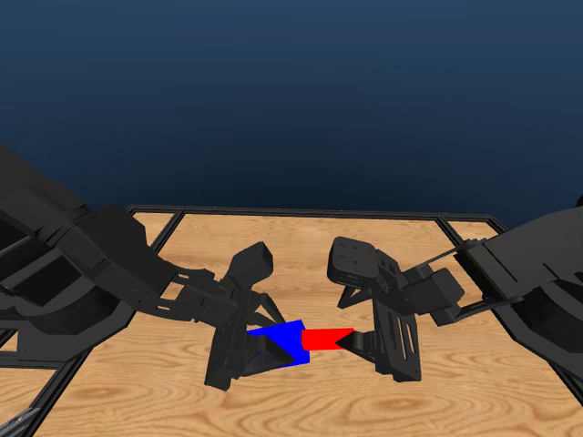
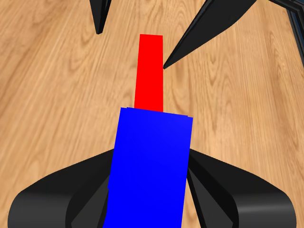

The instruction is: Insert peg into socket

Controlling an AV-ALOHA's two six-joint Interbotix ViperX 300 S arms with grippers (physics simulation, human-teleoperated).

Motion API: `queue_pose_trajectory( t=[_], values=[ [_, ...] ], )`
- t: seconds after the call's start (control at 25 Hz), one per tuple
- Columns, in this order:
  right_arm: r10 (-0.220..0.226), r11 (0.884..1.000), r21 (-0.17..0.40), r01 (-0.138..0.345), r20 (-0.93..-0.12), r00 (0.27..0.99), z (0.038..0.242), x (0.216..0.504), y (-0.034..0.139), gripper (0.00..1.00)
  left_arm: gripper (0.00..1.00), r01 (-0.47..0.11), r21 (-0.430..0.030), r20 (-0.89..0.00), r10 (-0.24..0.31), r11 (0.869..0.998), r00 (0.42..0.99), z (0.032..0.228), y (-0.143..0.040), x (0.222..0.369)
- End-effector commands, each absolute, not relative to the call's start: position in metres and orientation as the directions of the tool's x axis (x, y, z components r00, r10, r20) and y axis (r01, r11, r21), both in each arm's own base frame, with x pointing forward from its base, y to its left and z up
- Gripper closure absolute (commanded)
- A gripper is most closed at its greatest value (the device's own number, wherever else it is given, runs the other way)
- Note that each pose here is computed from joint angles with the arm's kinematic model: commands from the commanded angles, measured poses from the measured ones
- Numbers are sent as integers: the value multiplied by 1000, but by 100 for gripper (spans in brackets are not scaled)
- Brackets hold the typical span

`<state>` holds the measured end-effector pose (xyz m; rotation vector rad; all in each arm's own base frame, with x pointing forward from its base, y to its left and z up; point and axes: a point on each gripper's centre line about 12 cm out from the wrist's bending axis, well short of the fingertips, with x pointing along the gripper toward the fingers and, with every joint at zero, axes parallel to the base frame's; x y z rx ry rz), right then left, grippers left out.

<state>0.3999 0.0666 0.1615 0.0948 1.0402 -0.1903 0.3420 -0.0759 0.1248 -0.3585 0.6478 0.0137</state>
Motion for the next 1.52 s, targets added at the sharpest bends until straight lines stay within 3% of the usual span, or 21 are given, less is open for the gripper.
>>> queue_pose_trajectory(
  t=[0.04,0.12,0.16,0.2,0.24,0.28,0.32,0.36,0.4,0.48,0.52,0.68,0.72,0.8,0.96,1.16,1.24,1.28,1.32,1.44,1.52],
  values=[
    [-113,971,18,239,-845,523,173,394,64,0,100,-112,-357,-525,-100,927,845,146,-74,346],
    [-106,967,36,251,-842,528,173,390,63,0,100,-114,-347,-558,-107,931,823,136,-76,344],
    [-109,966,28,258,-858,501,162,383,64,0,100,-106,-356,-551,-117,929,826,146,-76,347],
    [-104,964,32,262,-865,491,158,379,65,9,100,-105,-353,-556,-118,930,823,140,-78,345],
    [-92,965,48,260,-861,500,158,379,68,94,100,-141,-374,-559,-102,916,823,143,-68,346],
    [-85,964,54,261,-865,494,155,375,70,100,100,-129,-354,-593,-115,926,797,140,-70,346],
    [-84,961,56,270,-872,482,151,370,71,100,100,-98,-359,-542,-122,928,832,148,-75,343],
    [-77,960,66,273,-872,484,150,369,72,100,100,-119,-355,-590,-123,927,798,139,-74,343],
    [-80,958,60,280,-883,462,140,363,71,100,100,-130,-385,-578,-129,914,806,145,-75,341],
    [-69,955,76,288,-885,461,137,361,72,100,100,-95,-355,-544,-123,930,830,151,-72,345],
    [-61,956,86,282,-878,474,140,362,75,100,100,-116,-356,-596,-130,927,793,147,-71,346],
    [-56,951,102,293,-871,488,136,367,66,100,100,-114,-361,-584,-129,926,801,144,-72,344],
    [-45,959,104,265,-864,501,135,369,70,100,100,-97,-364,-581,-144,926,801,154,-74,346],
    [-38,964,105,243,-854,519,139,377,70,100,100,-113,-359,-614,-144,926,776,143,-74,342],
    [-38,973,91,212,-843,537,140,388,68,100,100,-102,-374,-592,-152,922,792,155,-76,348],
    [-22,981,95,172,-819,574,148,404,68,100,100,-116,-364,-630,-152,924,762,146,-74,346],
    [-7,982,107,155,-802,597,149,414,70,100,100,-132,-390,-626,-157,911,764,153,-75,346],
    [-2,983,109,148,-797,604,151,416,71,100,100,-134,-367,-663,-158,920,732,143,-76,342],
    [-5,985,99,144,-807,590,145,416,71,100,100,-126,-374,-650,-163,919,742,154,-76,345],
    [-9,986,93,139,-800,600,153,419,73,100,100,-161,-374,-676,-149,914,722,150,-71,344],
    [5,989,94,112,-785,619,155,426,75,100,100,-141,-363,-685,-161,921,710,155,-78,346]
  ],
)
